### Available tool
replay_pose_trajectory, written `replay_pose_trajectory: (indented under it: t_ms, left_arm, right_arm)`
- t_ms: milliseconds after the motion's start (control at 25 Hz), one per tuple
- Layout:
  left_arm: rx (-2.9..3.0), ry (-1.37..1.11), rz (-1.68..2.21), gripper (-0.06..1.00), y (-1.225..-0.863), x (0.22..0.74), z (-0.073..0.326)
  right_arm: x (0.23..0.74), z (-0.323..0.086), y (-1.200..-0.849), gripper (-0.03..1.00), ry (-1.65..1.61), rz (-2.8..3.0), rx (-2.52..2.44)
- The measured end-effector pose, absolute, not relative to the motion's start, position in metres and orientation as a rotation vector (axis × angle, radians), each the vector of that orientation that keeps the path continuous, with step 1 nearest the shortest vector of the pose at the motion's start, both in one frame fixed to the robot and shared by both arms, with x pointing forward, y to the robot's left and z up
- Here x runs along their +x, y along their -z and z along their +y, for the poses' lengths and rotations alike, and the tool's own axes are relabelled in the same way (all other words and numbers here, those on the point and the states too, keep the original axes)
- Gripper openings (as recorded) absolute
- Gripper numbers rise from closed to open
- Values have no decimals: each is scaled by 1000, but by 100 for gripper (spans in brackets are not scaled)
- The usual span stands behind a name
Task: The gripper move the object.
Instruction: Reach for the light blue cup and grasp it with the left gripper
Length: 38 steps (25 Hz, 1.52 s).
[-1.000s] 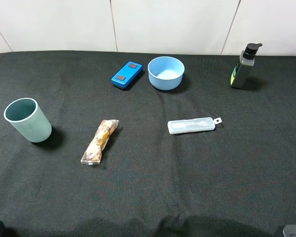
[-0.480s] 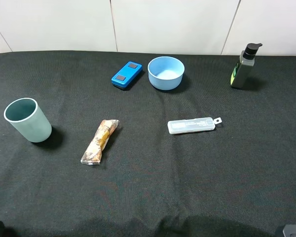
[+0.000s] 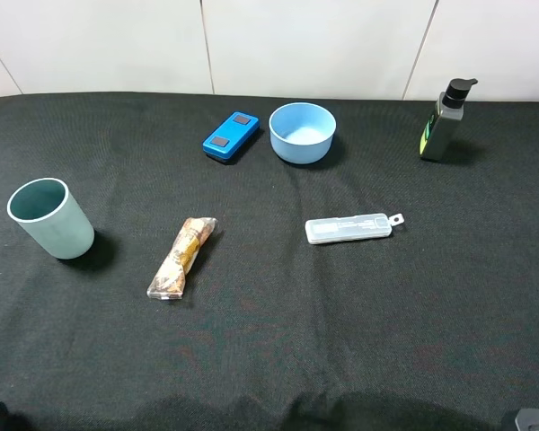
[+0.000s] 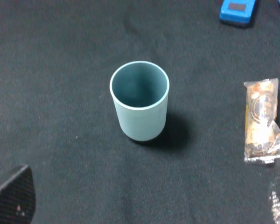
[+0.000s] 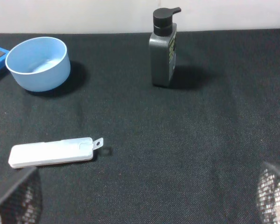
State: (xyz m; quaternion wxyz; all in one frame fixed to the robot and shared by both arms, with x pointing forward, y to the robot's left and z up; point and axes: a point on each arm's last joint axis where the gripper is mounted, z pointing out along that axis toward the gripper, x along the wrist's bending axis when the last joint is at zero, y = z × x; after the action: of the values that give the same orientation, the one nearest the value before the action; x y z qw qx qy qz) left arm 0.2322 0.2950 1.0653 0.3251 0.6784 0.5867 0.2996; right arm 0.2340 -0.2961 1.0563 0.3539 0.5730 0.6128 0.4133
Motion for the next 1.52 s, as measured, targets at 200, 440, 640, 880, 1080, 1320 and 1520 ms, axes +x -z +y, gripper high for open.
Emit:
replay_pose_trajectory:
  t_ms: [200, 440, 640, 880, 1080, 1320, 1520]
  left_arm:
    - [1851, -701, 1604, 100, -1089, 253, 294]
    - [1931, -580, 1677, 100, -1108, 285, 292]
    - [1986, -497, 1732, 100, -1113, 310, 292]
    - [2063, -375, 1811, 100, -1104, 342, 291]
    - [2115, -242, 1869, 100, -1090, 367, 288]
    - [2180, -160, 1875, 100, -1073, 398, 281]
    - [2227, -79, 1911, 100, -1052, 421, 280]
  right_arm:
    - [234, -296, -1056, 69, -1069, 1584, 1481]
    - [234, -296, -1056, 69, -1069, 1584, 1481]
    - [234, -296, -1056, 69, -1069, 1584, 1481]
    - [234, -296, -1056, 69, -1069, 1584, 1481]
    - [234, -296, -1056, 69, -1069, 1584, 1481]
    - [234, -296, -1056, 69, -1069, 1584, 1481]
    - [234, -296, -1056, 69, -1069, 1584, 1481]
